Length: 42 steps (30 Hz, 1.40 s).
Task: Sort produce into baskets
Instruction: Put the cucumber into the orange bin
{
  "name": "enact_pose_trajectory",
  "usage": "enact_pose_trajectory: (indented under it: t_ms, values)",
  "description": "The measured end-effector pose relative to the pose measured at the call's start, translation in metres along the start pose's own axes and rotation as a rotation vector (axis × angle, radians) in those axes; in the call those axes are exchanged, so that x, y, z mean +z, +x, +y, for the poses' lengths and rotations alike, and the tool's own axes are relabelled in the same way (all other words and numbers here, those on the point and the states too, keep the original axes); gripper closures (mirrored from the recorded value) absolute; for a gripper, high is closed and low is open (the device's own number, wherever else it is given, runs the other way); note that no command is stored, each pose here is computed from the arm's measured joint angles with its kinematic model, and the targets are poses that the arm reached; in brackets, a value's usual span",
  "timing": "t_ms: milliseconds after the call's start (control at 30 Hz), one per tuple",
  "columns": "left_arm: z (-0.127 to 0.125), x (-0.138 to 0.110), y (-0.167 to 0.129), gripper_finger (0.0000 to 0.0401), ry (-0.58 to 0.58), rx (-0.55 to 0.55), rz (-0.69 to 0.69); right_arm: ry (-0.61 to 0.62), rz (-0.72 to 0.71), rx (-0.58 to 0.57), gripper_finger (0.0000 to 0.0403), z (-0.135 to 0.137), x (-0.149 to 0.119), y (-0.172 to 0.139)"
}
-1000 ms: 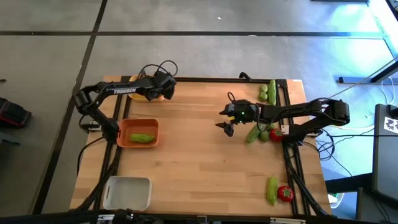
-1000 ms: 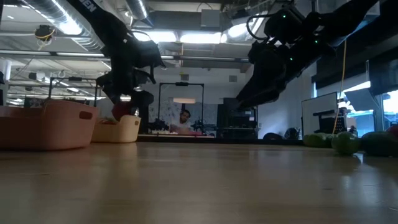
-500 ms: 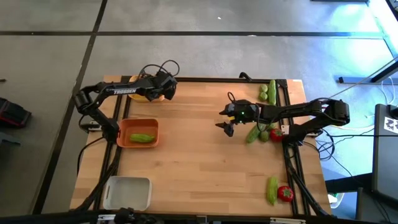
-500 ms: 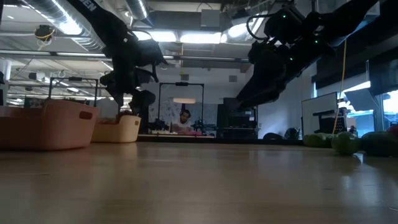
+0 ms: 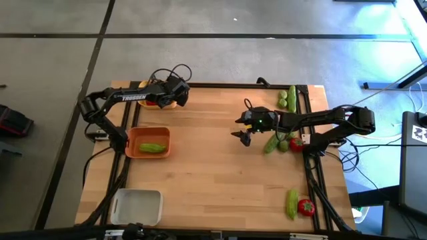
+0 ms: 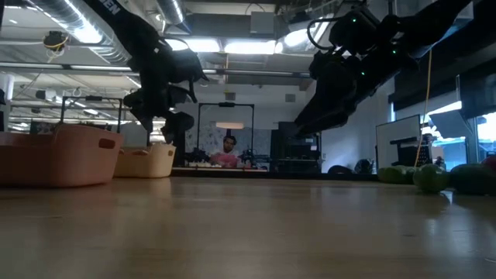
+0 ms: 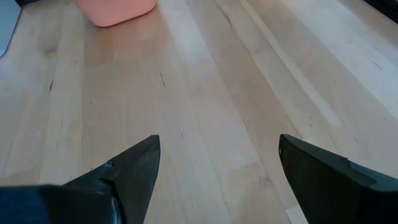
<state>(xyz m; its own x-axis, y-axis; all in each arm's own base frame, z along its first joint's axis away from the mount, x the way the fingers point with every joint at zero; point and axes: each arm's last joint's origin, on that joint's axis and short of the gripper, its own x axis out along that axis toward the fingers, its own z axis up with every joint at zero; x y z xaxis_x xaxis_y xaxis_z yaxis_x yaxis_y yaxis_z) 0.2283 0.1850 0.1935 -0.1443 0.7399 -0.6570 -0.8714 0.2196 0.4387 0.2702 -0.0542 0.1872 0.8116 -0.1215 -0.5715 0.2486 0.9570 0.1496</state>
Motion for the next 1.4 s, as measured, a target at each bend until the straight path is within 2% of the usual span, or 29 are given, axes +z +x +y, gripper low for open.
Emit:
enact_pose_trajectory:
  t_ms: [267,333,500,867,1100,1400]
  values:
    - [-0.001,0.000,-0.001,0.0011,0.003,-0.003,-0.003,-0.001,0.000,0.000,0.0086,0.000,0.000,0.000]
    - [-0.003,-0.001,-0.004,0.0005,0.002,-0.011,-0.010,-0.001,0.000,0.000,0.0086,0.000,0.000,0.000]
    - [-0.006,0.000,-0.021,0.0012,0.031,-0.051,-0.056,-0.002,-0.007,-0.007,0.0086,0.000,0.001,0.000]
    - [-0.016,-0.008,-0.087,0.0012,0.070,-0.220,-0.222,-0.043,-0.019,-0.007,0.0086,0.001,0.005,-0.014]
    - [-0.033,-0.022,-0.111,0.0012,0.163,-0.297,-0.269,-0.059,0.054,-0.017,0.0086,0.002,0.003,-0.039]
    - [-0.045,-0.029,-0.131,0.0013,0.151,-0.384,-0.334,-0.068,0.177,-0.009,0.0086,0.003,-0.008,-0.076]
